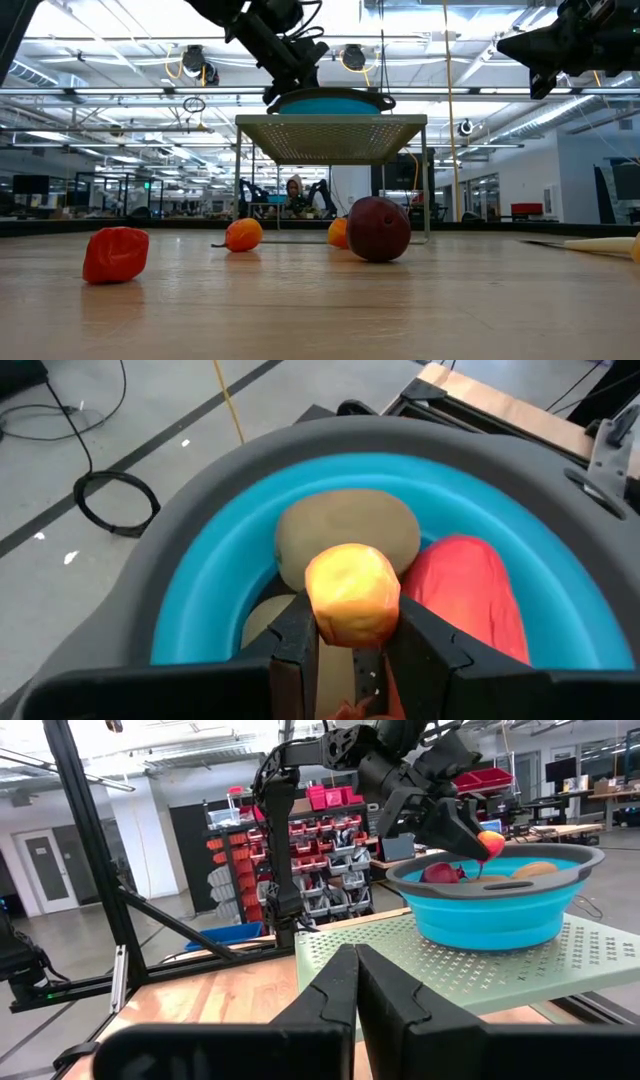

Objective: Pick & Place Fruit
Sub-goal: Put the peach into the blue strainer bowl on the shelf, then put the pomegranate into the blue strainer bowl on the shelf

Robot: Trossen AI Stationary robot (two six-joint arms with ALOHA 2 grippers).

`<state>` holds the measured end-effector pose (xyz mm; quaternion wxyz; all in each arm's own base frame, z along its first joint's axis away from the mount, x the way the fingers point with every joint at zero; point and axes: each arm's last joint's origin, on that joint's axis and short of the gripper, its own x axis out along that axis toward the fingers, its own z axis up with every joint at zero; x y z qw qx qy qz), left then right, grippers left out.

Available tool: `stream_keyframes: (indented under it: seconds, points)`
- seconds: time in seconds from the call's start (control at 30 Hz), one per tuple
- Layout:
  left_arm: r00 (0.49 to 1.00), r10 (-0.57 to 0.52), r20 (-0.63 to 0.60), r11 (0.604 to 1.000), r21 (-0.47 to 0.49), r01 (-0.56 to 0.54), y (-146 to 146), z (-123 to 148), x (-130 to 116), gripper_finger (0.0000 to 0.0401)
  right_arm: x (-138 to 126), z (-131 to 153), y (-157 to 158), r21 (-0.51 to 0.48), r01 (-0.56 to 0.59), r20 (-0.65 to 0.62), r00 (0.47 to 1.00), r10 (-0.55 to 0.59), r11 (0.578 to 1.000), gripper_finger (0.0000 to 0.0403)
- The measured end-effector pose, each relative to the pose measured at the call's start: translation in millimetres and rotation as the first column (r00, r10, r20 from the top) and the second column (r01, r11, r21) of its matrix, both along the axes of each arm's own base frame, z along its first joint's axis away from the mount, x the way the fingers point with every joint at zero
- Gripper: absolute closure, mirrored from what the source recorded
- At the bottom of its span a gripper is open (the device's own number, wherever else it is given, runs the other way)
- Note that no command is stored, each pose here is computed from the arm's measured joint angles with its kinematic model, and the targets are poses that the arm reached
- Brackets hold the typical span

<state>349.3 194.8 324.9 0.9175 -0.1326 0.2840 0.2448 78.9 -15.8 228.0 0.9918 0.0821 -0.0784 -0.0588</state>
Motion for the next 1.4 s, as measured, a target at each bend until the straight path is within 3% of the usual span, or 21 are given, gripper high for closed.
stream_keyframes:
  seconds: [0.23,0.5,0.73,1.03,1.4]
  points:
    - [1.000,0.000,-0.001,1.000,0.002,0.000,0.4,0.0,-0.2,0.0301,0.0,0.0,0.0,0.000,0.000,0.000,1.000,0.000,1.000,0.0403]
    - [1.000,0.027,-0.012,0.999,0.019,-0.027,1.2,-0.1,-0.8,0.0195,0.0,0.0,0.0,0.000,0.000,0.000,1.000,0.000,1.000,0.0403]
    - [1.000,0.013,0.012,0.998,0.055,-0.014,-2.9,14.0,-8.2,0.0150,0.0,0.0,0.0,0.000,0.000,0.000,1.000,0.000,1.000,0.0403]
    - [0.985,0.060,0.163,0.995,0.064,-0.071,-23.8,63.3,-38.3,0.0146,0.0,0.0,0.1,-0.001,-0.003,0.000,1.000,0.003,1.000,0.0403]
    - [0.942,0.078,0.327,0.981,0.141,-0.131,-70.9,120.3,-80.2,0.0181,0.0,0.0,0.1,0.000,-0.003,0.000,1.000,0.003,1.000,0.0403]
